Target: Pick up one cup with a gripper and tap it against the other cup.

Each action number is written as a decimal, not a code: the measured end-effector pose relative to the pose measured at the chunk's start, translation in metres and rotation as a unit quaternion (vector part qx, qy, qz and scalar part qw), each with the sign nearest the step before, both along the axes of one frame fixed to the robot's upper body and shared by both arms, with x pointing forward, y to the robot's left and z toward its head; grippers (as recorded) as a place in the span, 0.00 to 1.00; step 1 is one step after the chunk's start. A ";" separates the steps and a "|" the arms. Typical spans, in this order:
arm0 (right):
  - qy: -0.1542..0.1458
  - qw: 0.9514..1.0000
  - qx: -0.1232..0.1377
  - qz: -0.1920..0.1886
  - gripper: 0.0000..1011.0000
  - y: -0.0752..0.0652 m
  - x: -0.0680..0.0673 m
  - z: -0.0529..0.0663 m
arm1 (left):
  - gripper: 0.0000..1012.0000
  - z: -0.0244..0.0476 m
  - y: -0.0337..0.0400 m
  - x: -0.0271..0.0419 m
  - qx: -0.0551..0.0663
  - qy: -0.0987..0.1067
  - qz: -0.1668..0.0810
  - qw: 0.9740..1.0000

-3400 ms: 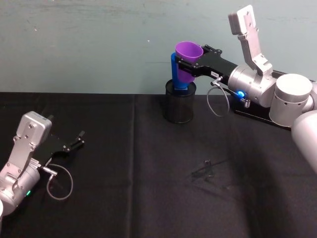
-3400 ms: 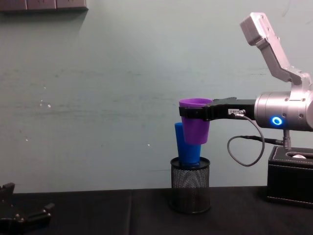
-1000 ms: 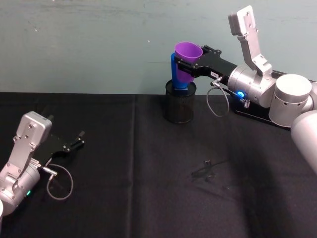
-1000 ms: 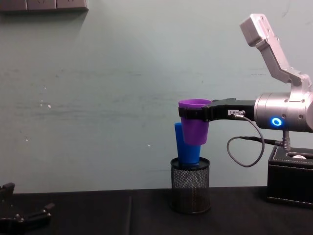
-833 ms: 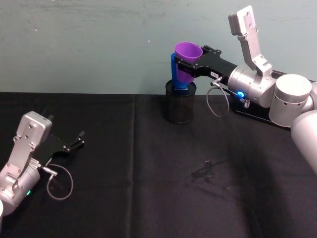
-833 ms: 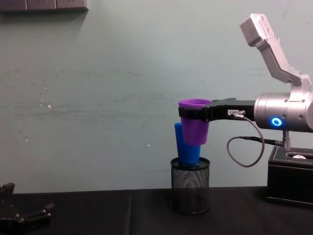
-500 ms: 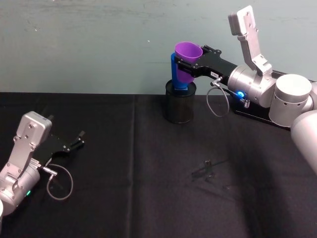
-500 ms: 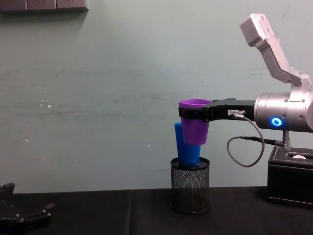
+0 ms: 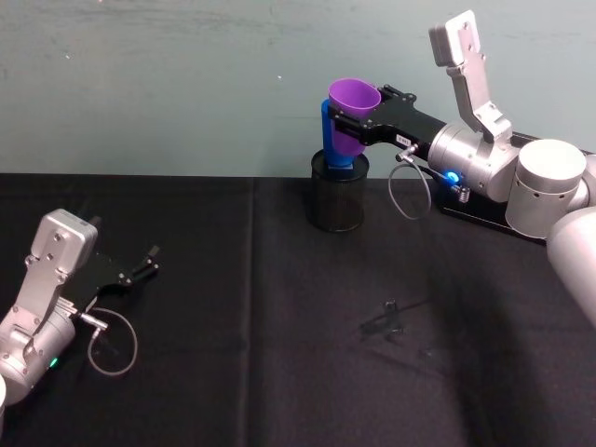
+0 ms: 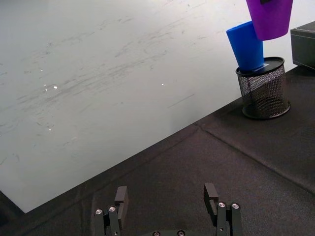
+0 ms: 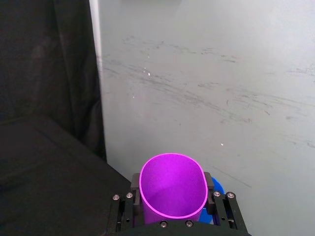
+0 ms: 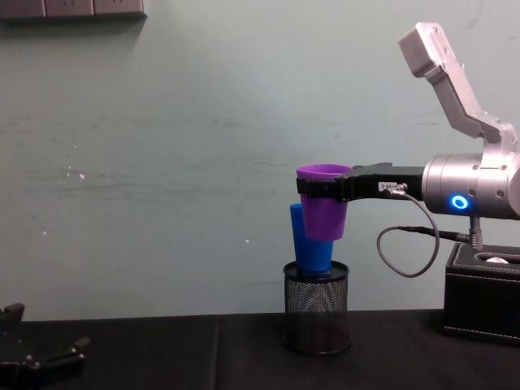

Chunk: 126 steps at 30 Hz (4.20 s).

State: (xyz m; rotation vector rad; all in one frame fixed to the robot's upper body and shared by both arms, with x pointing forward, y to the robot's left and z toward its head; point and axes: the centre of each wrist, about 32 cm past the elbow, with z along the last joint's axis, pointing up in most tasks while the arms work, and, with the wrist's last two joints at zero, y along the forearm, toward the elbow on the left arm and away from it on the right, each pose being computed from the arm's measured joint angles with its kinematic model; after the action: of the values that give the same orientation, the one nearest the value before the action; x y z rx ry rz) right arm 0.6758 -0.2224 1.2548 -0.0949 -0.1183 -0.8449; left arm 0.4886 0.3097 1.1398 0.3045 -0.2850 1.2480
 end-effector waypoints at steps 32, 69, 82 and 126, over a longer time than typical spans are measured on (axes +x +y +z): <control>0.000 1.000 0.000 0.000 0.71 0.000 0.000 0.000 | 1.00 0.0000 0.0000 0.0000 0.000 0.000 0.000 1.000; 0.000 1.000 0.000 0.000 0.71 0.000 0.000 0.000 | 1.00 0.0000 0.0000 0.0000 0.000 0.000 0.000 1.000; -0.003 1.000 0.001 0.002 0.71 0.000 -0.001 0.001 | 1.00 0.0000 0.0000 0.0000 0.000 0.000 0.000 1.000; -0.016 0.988 -0.019 0.151 0.71 -0.054 -0.099 -0.032 | 1.00 0.0000 0.0000 0.0000 0.000 0.000 0.000 1.000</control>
State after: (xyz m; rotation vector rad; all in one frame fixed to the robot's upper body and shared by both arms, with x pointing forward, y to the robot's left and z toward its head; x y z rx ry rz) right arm 0.5768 -0.2767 1.2232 -0.0973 -0.1741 -0.5412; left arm 0.4886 0.3097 1.1398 0.3046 -0.2850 1.2480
